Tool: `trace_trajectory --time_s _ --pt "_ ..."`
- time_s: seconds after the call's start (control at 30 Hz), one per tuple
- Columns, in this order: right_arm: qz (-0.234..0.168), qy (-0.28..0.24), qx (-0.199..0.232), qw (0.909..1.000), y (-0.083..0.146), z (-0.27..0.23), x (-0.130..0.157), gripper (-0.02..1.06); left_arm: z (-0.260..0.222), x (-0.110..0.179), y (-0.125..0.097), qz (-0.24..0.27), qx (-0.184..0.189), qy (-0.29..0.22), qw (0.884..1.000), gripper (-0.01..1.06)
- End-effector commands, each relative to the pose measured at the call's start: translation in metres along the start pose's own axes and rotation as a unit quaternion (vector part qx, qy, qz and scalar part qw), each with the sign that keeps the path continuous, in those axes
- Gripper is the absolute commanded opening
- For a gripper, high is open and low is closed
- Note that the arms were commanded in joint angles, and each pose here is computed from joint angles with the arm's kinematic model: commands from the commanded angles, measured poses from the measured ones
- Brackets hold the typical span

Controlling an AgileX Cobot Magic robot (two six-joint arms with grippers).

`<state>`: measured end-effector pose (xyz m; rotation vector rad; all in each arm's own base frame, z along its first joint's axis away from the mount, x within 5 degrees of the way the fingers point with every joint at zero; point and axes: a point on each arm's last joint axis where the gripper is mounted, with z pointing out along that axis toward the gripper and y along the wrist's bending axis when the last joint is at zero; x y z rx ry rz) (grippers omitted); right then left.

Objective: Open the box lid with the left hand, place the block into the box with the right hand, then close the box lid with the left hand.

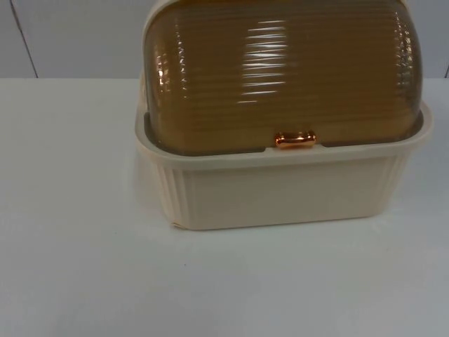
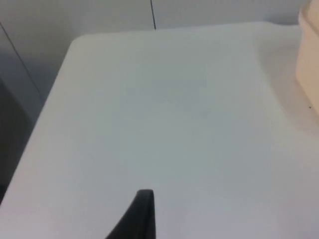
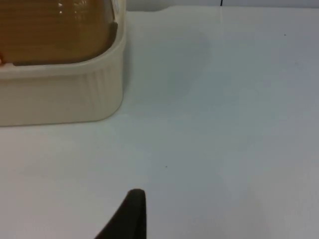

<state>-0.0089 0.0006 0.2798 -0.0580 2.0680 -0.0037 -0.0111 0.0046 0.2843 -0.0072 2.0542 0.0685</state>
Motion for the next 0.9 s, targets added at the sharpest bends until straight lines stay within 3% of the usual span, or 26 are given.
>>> trace_trajectory --time_s 0.0,0.8,0.87 --pt "0.002 -0.01 0.005 0.9999 -0.0003 0.0014 -0.0007 1.05 0.005 0.0023 0.0003 -0.006 -0.003 -0.002 1.0 1.05" --pt "0.002 -0.01 0.005 0.9999 -0.0003 0.0014 -0.0007 1.05 0.01 0.0057 -0.0011 0.0 0.003 0.005 1.0 1.05" --pt "0.002 -0.01 0.005 0.9999 -0.0003 0.0014 -0.0007 1.05 0.0101 0.0056 0.0004 -0.025 -0.003 0.005 1.0 1.05"
